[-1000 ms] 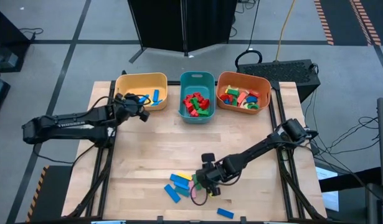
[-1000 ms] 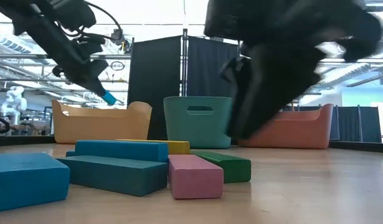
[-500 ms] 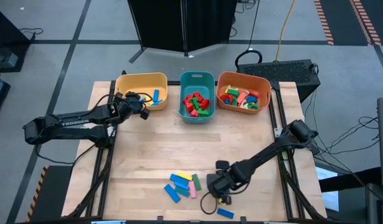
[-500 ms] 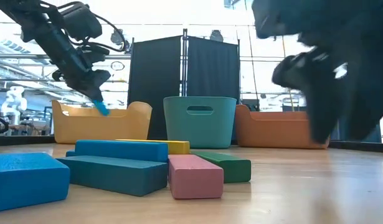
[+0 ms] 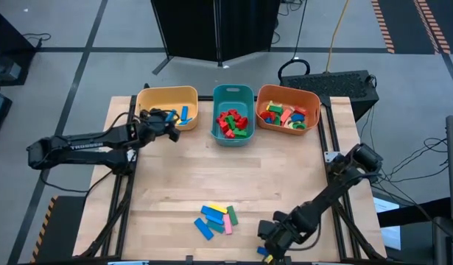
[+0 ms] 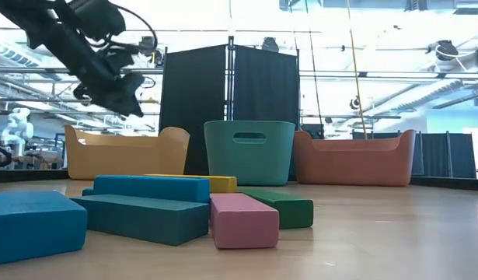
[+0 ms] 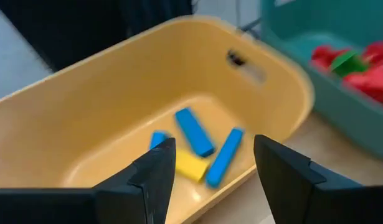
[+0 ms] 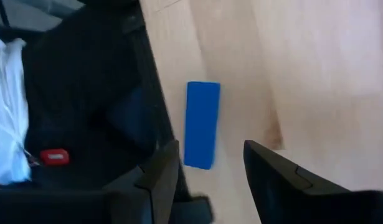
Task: Sort blocks by size
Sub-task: Put the blue rectangle block into the yellow bin
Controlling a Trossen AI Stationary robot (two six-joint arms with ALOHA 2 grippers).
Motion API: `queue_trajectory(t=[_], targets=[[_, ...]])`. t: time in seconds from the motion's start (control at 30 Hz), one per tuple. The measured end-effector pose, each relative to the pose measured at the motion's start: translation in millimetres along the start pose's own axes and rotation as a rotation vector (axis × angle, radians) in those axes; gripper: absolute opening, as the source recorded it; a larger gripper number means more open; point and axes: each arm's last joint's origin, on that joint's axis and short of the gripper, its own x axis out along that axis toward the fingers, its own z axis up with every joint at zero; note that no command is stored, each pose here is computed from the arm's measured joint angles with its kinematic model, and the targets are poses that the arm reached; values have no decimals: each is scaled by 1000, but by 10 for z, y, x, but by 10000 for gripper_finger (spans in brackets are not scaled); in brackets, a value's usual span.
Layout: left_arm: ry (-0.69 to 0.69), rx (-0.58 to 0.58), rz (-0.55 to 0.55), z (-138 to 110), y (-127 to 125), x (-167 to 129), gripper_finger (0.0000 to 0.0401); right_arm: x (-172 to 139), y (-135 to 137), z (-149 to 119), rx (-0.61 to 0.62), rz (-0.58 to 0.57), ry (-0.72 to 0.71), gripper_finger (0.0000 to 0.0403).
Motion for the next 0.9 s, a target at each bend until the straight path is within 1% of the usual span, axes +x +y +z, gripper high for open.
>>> queue_trajectory(t=[0.2,0.33,0.43,0.6,0.8,0.9], targets=[[-86,-33,-78,72,-78,-84,207,13,110,-135,69,17,-58,168],[-82,-25,-98,60,-94,-106,207,47,165,-208,82,27,-89,168],[-65,-18,-137,45,-116,-117,207,159,200,-247,90,39,-93,168],[-64,-8,-167,34,-152,-142,207,346,145,-279,145,-17,-62,168],[-65,2,-189,24,-183,-165,207,342,61,-292,164,-121,-91,168],[-64,10,-201,14,-201,-180,207,329,90,-278,163,-109,-105,168]])
